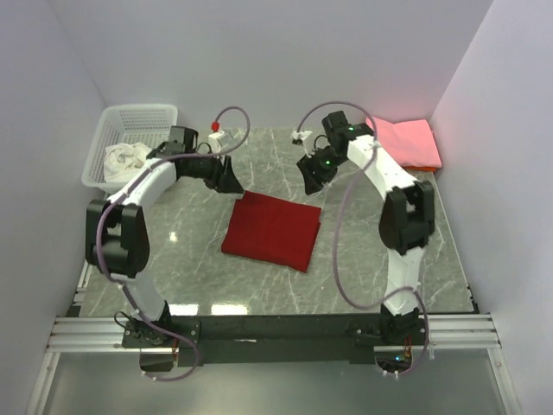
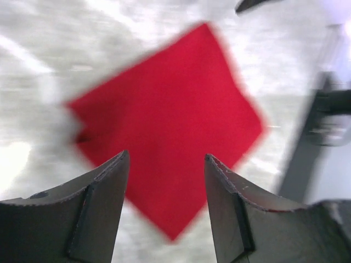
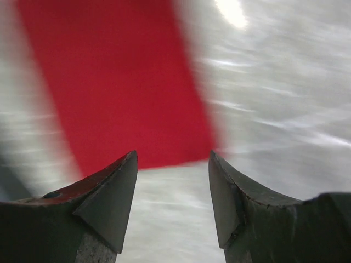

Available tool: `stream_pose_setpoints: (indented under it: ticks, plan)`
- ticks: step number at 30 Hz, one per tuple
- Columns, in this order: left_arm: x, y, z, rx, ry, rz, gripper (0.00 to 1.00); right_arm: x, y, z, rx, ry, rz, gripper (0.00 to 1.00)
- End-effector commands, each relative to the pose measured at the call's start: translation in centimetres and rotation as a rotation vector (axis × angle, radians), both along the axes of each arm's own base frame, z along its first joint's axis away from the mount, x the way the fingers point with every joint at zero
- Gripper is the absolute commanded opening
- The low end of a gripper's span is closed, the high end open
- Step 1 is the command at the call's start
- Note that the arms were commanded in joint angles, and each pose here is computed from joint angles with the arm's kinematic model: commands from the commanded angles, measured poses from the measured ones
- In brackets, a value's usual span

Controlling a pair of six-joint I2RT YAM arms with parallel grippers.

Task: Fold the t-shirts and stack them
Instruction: Neatly place the folded tshirt to the corner

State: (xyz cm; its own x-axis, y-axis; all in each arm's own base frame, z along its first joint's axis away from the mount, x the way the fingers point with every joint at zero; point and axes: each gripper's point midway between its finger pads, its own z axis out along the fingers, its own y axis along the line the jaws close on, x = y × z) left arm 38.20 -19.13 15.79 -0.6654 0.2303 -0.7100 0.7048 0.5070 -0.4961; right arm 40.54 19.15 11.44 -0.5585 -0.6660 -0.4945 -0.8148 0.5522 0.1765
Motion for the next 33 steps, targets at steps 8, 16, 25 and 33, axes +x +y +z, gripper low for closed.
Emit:
stream_pose_setpoints:
  ticks: [8, 16, 25, 33]
  plan:
    - [-10.1, -4.0, -2.9, -0.270, 0.600, -0.042, 0.61, -20.6, 9.5, 2.6, 0.434, 0.848, 0.132, 0.56]
    - [-11.3, -2.9, -9.9, -0.202, 0.856, 0.073, 0.58, -19.6, 5.5, -7.5, 0.185, 1.044, -0.092, 0.49]
    - [-4.4, -0.1, -12.7, -0.131, 0.781, 0.264, 0.57, -10.8, 1.3, -9.7, -0.030, 0.683, -0.237, 0.49]
    - [-1.6, -0.5, -2.4, -0.051, 0.155, 0.109, 0.60, -9.8, 1.9, -0.2, 0.213, 0.398, -0.138, 0.52]
